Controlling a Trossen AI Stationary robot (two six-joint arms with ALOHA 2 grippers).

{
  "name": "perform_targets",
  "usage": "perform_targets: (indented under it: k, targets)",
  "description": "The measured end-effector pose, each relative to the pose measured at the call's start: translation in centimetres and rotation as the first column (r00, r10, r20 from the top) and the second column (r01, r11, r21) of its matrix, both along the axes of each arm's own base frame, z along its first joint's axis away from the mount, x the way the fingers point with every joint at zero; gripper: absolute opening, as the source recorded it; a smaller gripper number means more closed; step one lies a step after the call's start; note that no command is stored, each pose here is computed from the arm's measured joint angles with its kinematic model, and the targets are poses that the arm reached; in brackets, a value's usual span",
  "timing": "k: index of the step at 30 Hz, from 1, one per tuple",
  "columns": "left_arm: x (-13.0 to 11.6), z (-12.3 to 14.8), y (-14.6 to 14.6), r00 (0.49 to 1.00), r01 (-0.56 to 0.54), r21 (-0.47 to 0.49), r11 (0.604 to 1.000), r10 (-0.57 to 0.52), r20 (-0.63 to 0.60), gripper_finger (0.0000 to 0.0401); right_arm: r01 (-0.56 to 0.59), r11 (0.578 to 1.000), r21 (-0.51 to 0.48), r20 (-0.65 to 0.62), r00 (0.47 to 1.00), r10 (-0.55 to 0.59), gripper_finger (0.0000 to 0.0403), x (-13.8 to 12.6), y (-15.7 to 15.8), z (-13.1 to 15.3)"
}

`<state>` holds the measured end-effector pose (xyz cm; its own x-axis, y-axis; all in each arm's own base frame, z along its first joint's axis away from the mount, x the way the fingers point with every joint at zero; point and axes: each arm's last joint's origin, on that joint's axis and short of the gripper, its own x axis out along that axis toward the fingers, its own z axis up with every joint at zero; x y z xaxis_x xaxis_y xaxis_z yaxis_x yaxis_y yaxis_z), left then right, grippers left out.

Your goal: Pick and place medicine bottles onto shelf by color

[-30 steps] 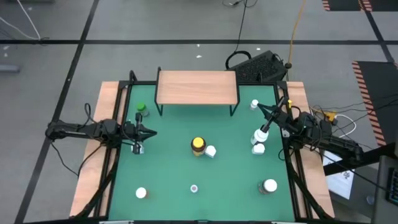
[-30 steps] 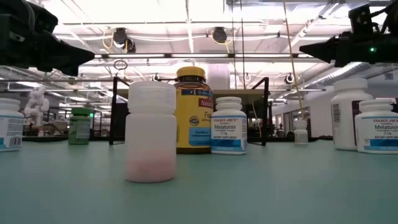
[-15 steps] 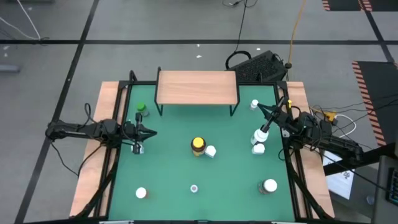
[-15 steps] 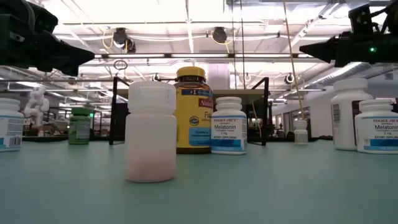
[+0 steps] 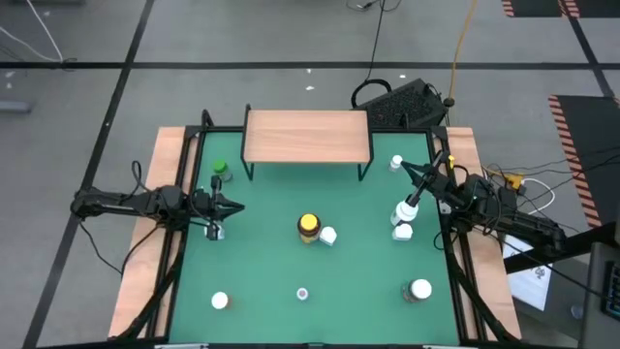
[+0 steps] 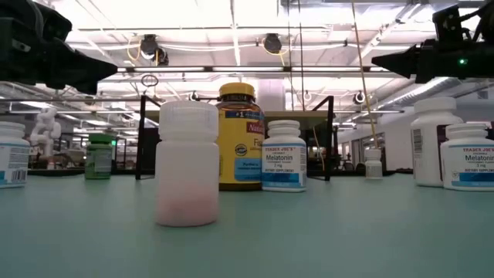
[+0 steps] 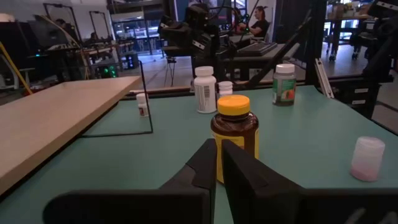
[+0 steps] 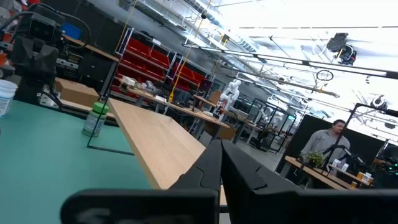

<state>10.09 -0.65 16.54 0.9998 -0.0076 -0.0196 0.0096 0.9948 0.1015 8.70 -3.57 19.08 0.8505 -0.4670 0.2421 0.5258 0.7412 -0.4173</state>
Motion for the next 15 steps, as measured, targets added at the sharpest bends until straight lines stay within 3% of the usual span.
perform_targets:
  k: [12, 15]
  targets:
    - [0.00, -0.01, 0.00, 1.000, 0.000, 0.000, 1.000, 0.000, 0.000, 0.0026, 0.004, 1.000, 0.000, 0.001, 1.000, -0.004, 0.0000, -0.01, -0.01, 0.01]
    - [0.00, 0.00, 0.00, 1.000, 0.000, 0.000, 1.000, 0.000, 0.000, 0.0026, 0.071, 0.997, 0.015, 0.012, 0.997, -0.071, 0.0000, -0.12, -0.18, 0.05]
